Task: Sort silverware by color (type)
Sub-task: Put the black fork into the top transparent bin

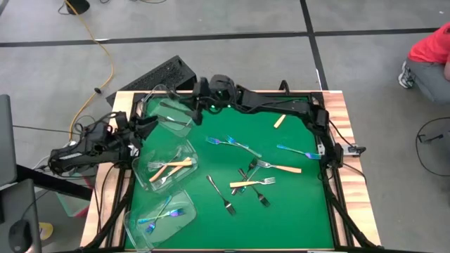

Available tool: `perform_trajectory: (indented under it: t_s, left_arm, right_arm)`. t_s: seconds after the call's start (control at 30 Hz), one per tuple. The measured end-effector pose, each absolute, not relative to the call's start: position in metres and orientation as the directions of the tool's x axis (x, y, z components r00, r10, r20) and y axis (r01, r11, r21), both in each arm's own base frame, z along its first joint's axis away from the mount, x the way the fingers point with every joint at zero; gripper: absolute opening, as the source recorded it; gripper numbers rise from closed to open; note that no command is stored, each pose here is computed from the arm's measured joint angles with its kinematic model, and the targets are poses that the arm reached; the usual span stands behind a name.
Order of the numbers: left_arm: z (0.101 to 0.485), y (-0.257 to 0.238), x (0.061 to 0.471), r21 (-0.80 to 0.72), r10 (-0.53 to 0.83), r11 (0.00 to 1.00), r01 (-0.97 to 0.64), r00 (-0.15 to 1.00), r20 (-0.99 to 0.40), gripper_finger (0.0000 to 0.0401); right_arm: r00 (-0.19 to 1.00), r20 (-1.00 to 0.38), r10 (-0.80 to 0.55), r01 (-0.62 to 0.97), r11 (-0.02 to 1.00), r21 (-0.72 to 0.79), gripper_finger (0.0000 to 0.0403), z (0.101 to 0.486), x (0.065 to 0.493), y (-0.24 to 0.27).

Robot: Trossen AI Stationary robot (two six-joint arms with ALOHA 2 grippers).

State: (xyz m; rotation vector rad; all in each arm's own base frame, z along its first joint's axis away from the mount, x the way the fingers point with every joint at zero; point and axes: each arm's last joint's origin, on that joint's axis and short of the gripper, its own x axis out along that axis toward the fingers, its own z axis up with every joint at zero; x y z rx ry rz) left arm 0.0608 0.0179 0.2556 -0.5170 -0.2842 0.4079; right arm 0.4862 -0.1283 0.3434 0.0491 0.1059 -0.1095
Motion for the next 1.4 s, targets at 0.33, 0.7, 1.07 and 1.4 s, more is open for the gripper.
perform_trajectory:
  t_s: [0.33, 0.7, 1.07, 1.4]
  left_arm:
    - [0.253, 0.018, 0.062, -0.547, 0.444, 0.781, -0.302, 0.884, 0.146, 0.0172]
    - [0.253, 0.019, 0.062, -0.562, 0.47, 0.763, -0.319, 0.871, 0.144, 0.0172]
    - [0.252, 0.019, 0.062, -0.577, 0.484, 0.749, -0.327, 0.864, 0.14, 0.0172]
    - [0.252, 0.019, 0.062, -0.581, 0.489, 0.744, -0.331, 0.862, 0.135, 0.0172]
  right_arm:
    - [0.988, -0.018, -0.155, 0.156, 0.976, 0.149, 0.0011, 0.316, 0.5, -0.157]
    - [0.98, 0.07, -0.185, 0.165, 0.961, 0.224, 0.0011, 0.299, 0.503, -0.19]
    - [0.993, 0.046, -0.112, 0.096, 0.956, 0.278, 0.0011, 0.272, 0.526, -0.196]
    - [0.999, -0.026, -0.03, 0.036, 0.948, 0.316, 0.0011, 0.261, 0.554, -0.191]
